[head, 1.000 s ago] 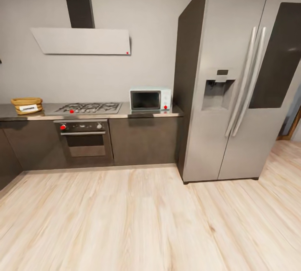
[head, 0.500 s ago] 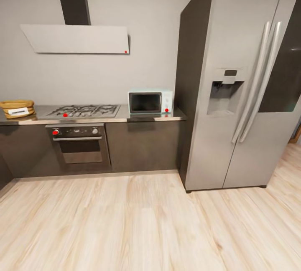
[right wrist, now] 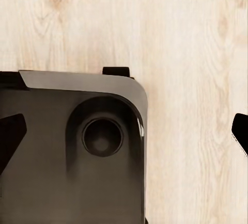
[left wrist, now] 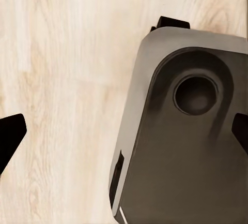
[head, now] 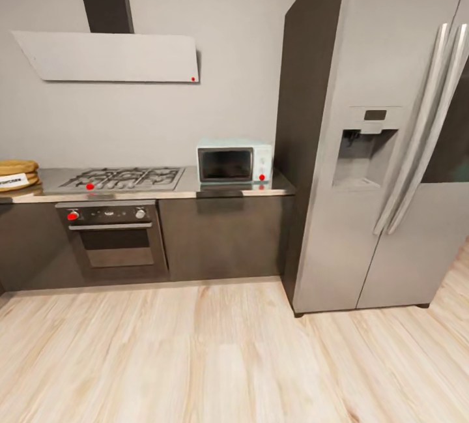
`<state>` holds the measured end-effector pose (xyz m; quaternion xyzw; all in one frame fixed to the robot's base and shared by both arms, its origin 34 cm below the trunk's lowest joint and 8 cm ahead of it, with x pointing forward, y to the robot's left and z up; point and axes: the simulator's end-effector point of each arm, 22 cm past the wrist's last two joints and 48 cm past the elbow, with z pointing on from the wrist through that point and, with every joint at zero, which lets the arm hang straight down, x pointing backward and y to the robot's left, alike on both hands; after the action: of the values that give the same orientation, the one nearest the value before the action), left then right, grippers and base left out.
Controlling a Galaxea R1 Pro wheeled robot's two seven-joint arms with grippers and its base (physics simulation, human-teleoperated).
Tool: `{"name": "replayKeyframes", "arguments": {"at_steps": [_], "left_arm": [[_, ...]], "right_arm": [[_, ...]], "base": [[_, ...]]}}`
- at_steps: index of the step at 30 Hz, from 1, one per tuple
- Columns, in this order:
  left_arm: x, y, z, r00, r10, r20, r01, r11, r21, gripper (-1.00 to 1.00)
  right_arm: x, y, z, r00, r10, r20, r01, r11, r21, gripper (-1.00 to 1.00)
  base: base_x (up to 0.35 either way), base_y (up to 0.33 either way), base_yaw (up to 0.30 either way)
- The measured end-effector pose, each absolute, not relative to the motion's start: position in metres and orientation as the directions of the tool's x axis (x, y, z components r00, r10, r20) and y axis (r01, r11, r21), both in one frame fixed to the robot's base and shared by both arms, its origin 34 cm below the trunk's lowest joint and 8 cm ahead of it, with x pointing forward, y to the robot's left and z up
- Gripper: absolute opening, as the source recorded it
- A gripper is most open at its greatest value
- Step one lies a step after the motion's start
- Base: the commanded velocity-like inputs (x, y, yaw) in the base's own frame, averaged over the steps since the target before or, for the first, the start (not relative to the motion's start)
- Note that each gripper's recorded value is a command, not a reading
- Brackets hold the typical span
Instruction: In the kitchen, take the popcorn bag from the countertop, put it into the microwave, and heat it until the popcorn is cooked so the cooked popcorn ends up inside the bag.
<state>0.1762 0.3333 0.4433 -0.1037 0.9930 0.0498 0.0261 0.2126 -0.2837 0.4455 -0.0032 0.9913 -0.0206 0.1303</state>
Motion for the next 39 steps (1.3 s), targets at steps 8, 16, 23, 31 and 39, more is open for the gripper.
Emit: {"name": "replayKeyframes", "arguments": {"at_steps": [8, 16, 23, 31, 39], "left_arm": [[0.178, 0.333, 0.443, -0.977, -0.203, -0.068, -0.209, 0.974, 0.093, 1.0], [0.178, 0.333, 0.443, -0.977, -0.201, -0.07, -0.207, 0.974, 0.092, 1.0], [0.179, 0.331, 0.443, -0.977, -0.2, -0.068, -0.206, 0.975, 0.089, 1.0], [0.177, 0.315, 0.442, -0.977, -0.203, -0.061, -0.207, 0.976, 0.066, 1.0], [0.18, 0.318, 0.442, -0.977, -0.203, -0.071, -0.208, 0.976, 0.072, 1.0]], "right_arm": [[0.213, -0.283, 0.446, -0.966, -0.012, -0.258, -0.001, 0.999, -0.041, 1.0], [0.212, -0.283, 0.445, -0.966, -0.009, -0.257, 0.001, 0.999, -0.039, 1.0], [0.212, -0.276, 0.445, -0.966, -0.007, -0.257, 0.001, 1.0, -0.03, 1.0], [0.212, -0.274, 0.445, -0.966, -0.006, -0.257, 0.002, 1.0, -0.029, 1.0], [0.212, -0.274, 0.445, -0.966, -0.006, -0.257, 0.002, 1.0, -0.029, 1.0]], "base": [[0.34, 0.0, 0.0], [0.34, 0.0, 0.0], [0.339, 0.033, 0.0], [0.337, 0.092, 0.042], [0.337, 0.095, 0.057]]}}
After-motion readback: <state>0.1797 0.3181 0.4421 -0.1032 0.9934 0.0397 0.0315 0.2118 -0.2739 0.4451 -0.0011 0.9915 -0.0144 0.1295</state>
